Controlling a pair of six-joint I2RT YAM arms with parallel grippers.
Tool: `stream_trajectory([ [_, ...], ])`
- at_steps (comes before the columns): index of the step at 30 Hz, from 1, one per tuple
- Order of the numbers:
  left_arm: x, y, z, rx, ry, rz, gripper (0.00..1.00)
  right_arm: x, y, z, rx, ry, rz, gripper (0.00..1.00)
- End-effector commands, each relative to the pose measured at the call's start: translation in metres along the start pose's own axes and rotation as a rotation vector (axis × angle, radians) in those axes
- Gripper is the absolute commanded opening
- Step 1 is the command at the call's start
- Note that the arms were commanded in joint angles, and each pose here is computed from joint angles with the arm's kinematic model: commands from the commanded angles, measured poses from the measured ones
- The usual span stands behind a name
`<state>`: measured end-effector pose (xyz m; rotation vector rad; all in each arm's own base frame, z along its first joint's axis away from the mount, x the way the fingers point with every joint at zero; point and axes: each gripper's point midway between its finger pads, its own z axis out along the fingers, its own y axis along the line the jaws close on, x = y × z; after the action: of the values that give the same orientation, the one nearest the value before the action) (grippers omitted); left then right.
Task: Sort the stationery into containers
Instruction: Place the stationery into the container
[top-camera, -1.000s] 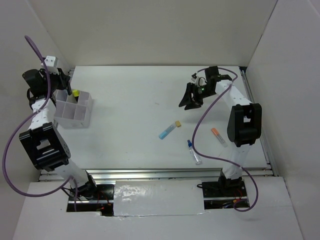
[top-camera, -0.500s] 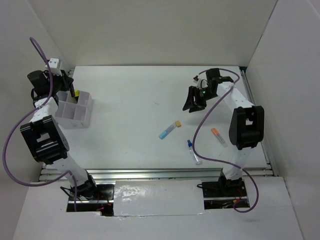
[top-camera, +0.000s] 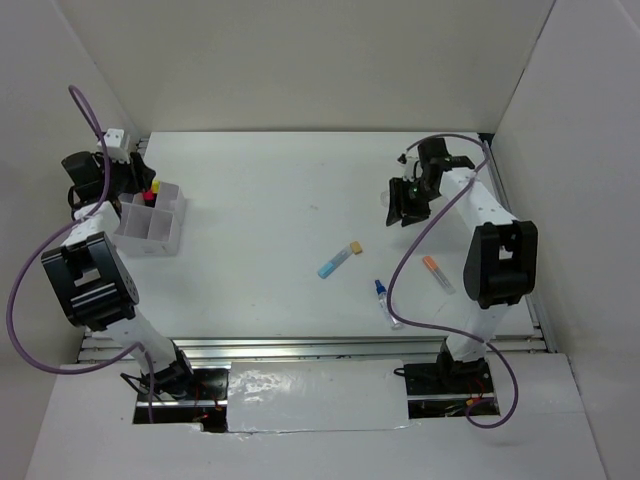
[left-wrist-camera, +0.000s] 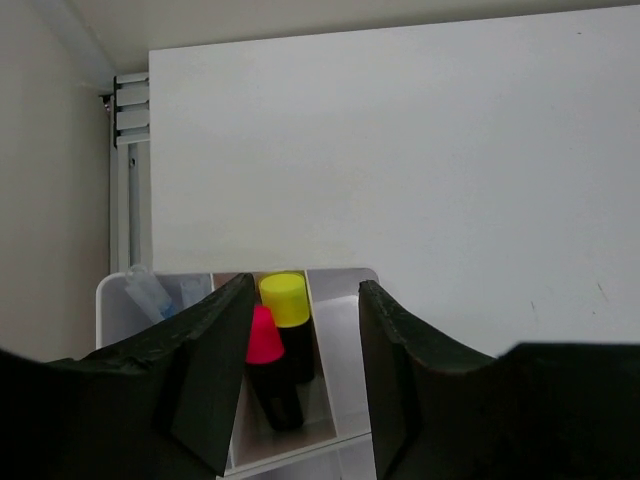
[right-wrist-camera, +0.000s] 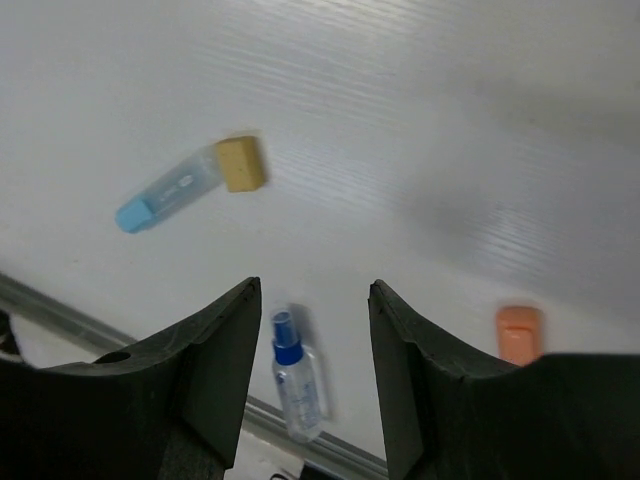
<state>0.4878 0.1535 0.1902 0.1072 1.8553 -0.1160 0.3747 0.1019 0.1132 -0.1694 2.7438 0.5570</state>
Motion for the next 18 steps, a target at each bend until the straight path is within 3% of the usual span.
stream_trajectory([
  [1, -0.043, -0.003, -0.016, -0.002, -0.107, 0.072, 0.58, -0.009, -0.03, -0.031, 0.172, -0.09, -0.061, 0.54],
  [5, -0.056, -0.017, -0.023, 0.037, -0.14, 0.064, 0.58, -0.043, -0.032, -0.037, 0.19, -0.194, -0.062, 0.53],
  [9, -0.086, -0.051, -0.035, 0.093, -0.188, 0.129, 0.59, -0.108, -0.039, -0.04, 0.252, -0.308, -0.02, 0.46],
  [14, -0.102, -0.08, -0.053, 0.12, -0.202, 0.234, 0.58, -0.143, -0.065, 0.006, 0.337, -0.273, 0.023, 0.36],
  [18, -0.106, -0.094, -0.063, 0.135, -0.21, 0.268, 0.59, -0.16, -0.076, 0.036, 0.353, -0.256, 0.033, 0.35],
])
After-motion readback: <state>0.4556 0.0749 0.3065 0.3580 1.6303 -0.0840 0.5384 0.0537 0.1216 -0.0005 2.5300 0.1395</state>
